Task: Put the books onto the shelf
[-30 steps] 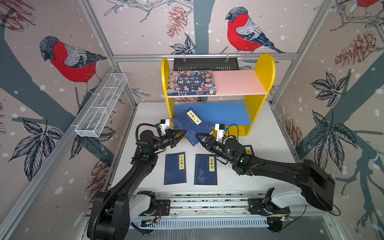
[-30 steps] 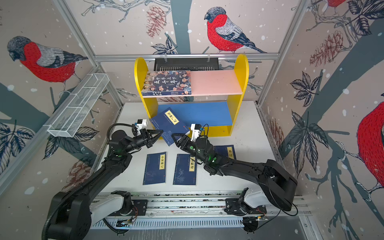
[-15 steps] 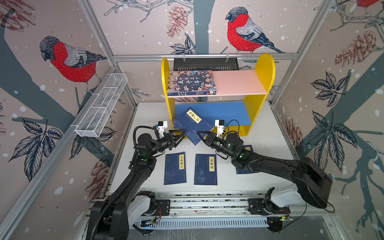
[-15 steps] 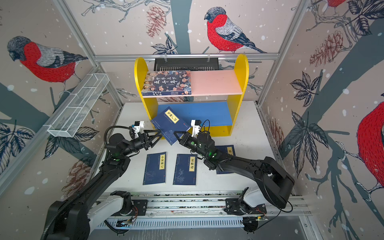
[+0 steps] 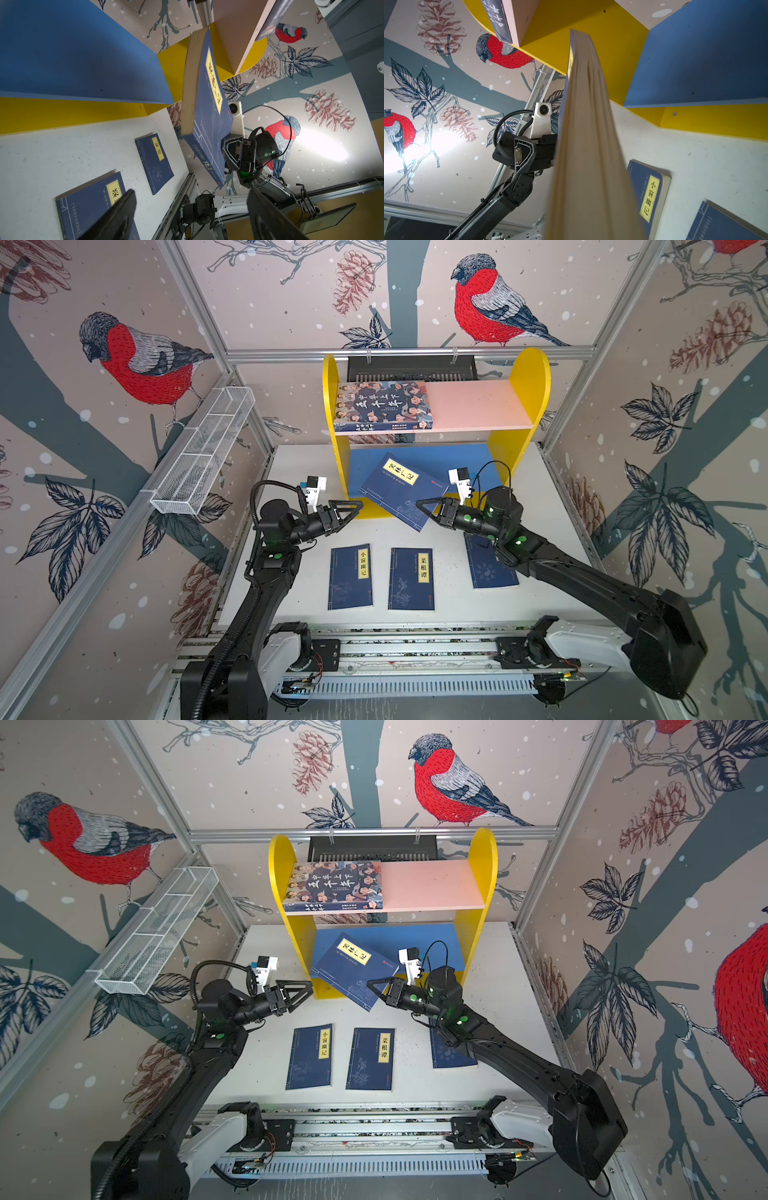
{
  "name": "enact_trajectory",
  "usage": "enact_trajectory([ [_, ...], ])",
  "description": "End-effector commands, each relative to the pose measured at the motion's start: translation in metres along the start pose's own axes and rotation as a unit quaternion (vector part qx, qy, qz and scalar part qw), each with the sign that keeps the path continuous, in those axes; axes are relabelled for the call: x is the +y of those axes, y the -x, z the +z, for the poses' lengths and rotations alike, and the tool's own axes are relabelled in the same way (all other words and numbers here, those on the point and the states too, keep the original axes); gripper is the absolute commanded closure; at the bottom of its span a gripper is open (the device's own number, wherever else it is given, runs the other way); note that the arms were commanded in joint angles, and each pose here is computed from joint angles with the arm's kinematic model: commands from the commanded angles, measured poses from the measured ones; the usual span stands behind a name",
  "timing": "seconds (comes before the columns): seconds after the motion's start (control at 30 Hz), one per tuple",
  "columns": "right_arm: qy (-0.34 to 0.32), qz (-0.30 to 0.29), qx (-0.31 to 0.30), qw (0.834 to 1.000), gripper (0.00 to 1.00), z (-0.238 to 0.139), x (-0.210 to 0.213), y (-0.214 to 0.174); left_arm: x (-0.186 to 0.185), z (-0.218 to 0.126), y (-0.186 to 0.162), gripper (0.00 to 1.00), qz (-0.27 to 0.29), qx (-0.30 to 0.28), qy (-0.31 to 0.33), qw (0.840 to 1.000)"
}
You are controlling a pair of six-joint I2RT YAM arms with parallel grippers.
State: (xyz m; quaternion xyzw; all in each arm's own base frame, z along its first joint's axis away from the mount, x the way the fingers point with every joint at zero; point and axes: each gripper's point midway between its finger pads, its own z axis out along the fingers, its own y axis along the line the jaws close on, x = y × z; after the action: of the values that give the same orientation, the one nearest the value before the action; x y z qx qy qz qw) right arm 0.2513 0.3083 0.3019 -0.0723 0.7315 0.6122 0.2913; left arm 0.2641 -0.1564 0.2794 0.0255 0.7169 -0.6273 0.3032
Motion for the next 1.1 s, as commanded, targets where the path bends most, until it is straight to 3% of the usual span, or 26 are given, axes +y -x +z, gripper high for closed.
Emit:
enact_trajectory([
  [0.0, 0.014, -0.026, 0.086, 0.996, 0.97, -0.010, 0.006, -0.024, 0.003, 0.000, -0.008, 0.17, 0.018, 0.026, -0.003, 0.999],
  [0.3, 0.047, -0.043, 0.169, 0.984, 0.96, -0.021, 0.010, -0.052, -0.003, 0.004, -0.006, 0.21, 0.015, 0.056, -0.029, 0.998],
  [0.4, 0.053, -0.045, 0.177, 0.982, 0.96, -0.022, 0.012, -0.054, -0.002, 0.004, -0.010, 0.24, -0.002, 0.067, -0.036, 0.997],
  [0.67, 0.064, -0.042, 0.191, 0.979, 0.96, -0.013, 0.014, -0.053, -0.026, 0.010, -0.031, 0.36, 0.021, 0.102, -0.078, 0.991],
  [0.8, 0.066, -0.047, 0.198, 0.977, 0.96, -0.009, 0.015, -0.057, -0.034, 0.013, -0.040, 0.47, 0.034, 0.107, -0.087, 0.990],
  [1.07, 0.068, -0.054, 0.201, 0.976, 0.96, -0.005, 0.015, -0.058, -0.031, 0.015, -0.036, 0.80, 0.020, 0.098, -0.080, 0.992],
])
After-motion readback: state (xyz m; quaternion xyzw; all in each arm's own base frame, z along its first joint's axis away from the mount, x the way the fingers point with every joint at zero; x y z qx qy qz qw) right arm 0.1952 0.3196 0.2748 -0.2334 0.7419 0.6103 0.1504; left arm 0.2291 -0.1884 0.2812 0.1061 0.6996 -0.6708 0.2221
